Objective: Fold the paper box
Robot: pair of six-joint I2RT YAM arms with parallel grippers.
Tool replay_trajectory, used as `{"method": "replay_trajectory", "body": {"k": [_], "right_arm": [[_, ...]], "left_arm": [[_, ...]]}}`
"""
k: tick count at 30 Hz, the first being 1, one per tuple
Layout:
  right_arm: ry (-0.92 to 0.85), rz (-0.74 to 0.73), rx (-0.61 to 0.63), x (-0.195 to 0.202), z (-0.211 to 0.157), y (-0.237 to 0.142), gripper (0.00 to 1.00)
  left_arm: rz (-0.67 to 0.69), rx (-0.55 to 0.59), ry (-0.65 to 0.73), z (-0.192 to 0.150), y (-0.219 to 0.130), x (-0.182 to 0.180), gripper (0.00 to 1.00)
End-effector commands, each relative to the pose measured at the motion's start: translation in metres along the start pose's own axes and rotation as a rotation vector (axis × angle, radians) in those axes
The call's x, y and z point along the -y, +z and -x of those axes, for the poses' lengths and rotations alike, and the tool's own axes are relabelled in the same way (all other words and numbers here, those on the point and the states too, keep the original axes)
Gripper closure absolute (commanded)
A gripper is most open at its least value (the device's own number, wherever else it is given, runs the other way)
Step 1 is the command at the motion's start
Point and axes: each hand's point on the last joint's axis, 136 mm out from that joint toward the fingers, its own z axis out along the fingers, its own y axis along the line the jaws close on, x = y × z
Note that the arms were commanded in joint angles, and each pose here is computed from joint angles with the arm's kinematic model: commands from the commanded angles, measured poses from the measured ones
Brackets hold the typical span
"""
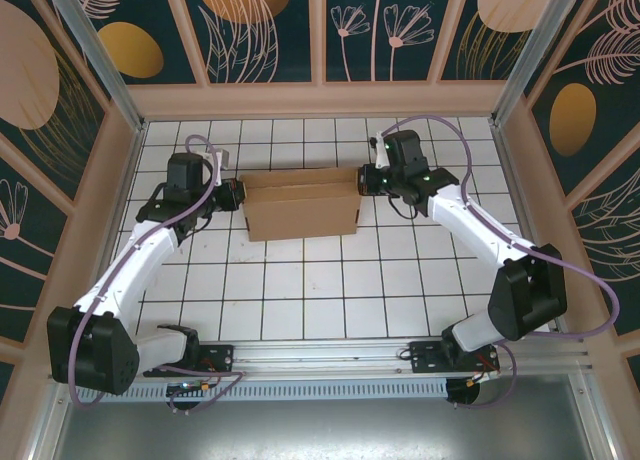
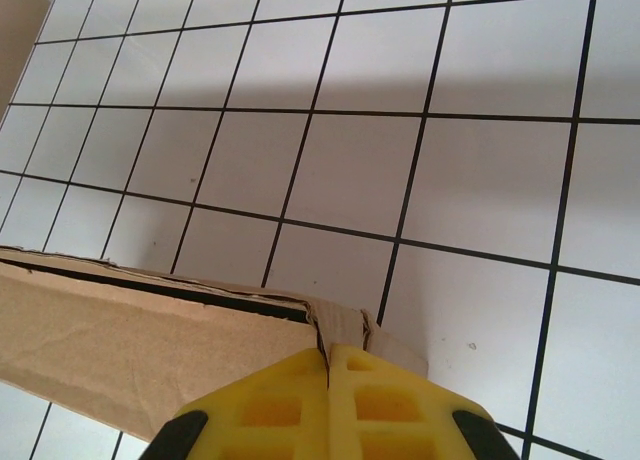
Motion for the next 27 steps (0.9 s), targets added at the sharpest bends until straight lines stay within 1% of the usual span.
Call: {"method": "replay_trajectory", "body": {"k": [1, 6, 10, 15, 21, 27], "right_arm": [[0.006, -0.009, 0.027, -0.008, 0.009, -0.008, 1.00], [-0.001, -0.007, 0.028, -0.011, 0.003, -0.005, 1.00], [-0.019, -0.014, 0.050, -0.010, 0.004, -0.007, 1.00], [-0.037, -0.023, 0.061, -0.008, 0.004, -0.007, 1.00], [-0.041, -0.025, 0.054, -0.007, 0.000, -0.005, 1.00], [-0.034, -0.020, 0.060, -0.009, -0.001, -0.004, 1.00]], "left_arm": [[-0.017, 0.014, -0.018, 0.012, -0.005, 0.009, 1.00], [0.005, 0.015, 0.004, 0.007, -0.003, 0.003, 1.00], [0.030, 0.002, 0.033, -0.006, -0.001, -0.006, 1.00], [0.064, 0.017, 0.068, -0.008, -0.005, -0.012, 1.00], [0.069, 0.019, 0.054, -0.016, -0.002, -0.017, 1.00], [0.051, 0.032, 0.025, -0.016, 0.000, -0.015, 1.00]]}}
